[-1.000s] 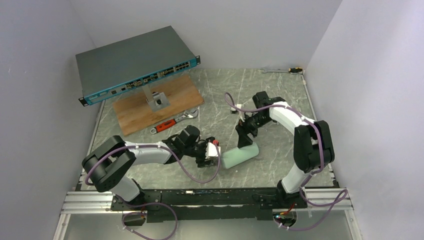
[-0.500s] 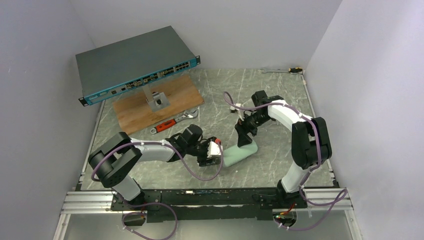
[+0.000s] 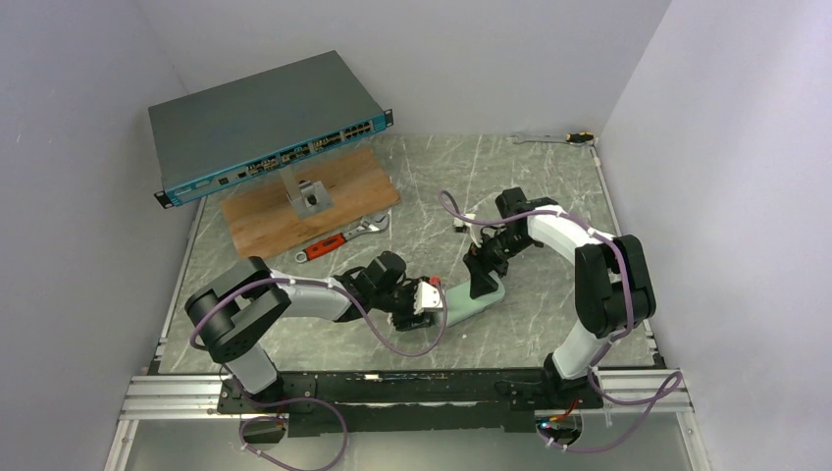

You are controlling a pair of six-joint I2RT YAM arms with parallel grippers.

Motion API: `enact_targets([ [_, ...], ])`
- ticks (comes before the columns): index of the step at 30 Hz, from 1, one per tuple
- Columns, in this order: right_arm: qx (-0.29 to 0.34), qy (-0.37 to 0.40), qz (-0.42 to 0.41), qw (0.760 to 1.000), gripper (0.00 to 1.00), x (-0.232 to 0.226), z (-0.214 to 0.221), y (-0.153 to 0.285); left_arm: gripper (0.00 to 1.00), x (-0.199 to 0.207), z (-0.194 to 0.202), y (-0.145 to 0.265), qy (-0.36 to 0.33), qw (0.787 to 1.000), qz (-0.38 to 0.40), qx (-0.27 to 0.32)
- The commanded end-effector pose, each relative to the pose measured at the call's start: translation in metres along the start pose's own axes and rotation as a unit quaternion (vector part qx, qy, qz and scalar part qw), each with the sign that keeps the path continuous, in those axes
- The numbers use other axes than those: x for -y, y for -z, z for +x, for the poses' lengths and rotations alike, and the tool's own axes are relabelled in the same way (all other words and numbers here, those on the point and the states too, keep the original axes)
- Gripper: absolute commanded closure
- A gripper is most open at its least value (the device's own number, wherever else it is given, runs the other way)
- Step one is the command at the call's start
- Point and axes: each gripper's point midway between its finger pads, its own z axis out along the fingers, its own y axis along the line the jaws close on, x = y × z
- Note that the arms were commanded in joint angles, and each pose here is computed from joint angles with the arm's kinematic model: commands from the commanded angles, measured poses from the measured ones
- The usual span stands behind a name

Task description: Open the umbrella

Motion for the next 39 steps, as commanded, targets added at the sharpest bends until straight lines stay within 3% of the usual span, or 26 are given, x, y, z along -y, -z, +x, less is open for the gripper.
enact_targets([
  [1,-0.008,0.021,0.033,0.999,0.23,0.011,0.006,-0.002,0.44,-0.018,-0.021,-0.005,0.009,0.999,-0.039,0.022],
  [6,-0.008,0.002,0.031,1.000,0.34,0.011,0.008,-0.006,0.46,-0.028,-0.021,-0.003,0.029,0.996,-0.075,0.025],
  [11,-0.005,-0.021,0.022,1.000,0.45,0.009,0.009,-0.009,0.45,-0.021,-0.032,-0.002,0.037,0.996,-0.058,0.053],
  [16,-0.003,-0.022,0.020,1.000,0.60,0.006,0.011,-0.010,0.80,-0.020,-0.034,0.000,0.036,0.996,-0.059,0.055],
  [21,-0.003,-0.024,0.024,0.999,0.78,0.007,0.014,-0.012,0.99,-0.013,-0.030,0.006,0.019,0.997,-0.052,0.052],
  [24,-0.003,-0.031,0.036,0.999,1.00,0.010,0.016,-0.012,1.00,-0.008,-0.030,0.010,0.018,0.998,-0.045,0.050],
  [39,0.054,-0.130,0.103,0.985,1.00,0.037,0.017,0.000,1.00,0.051,-0.017,0.006,0.064,0.998,0.011,0.022],
])
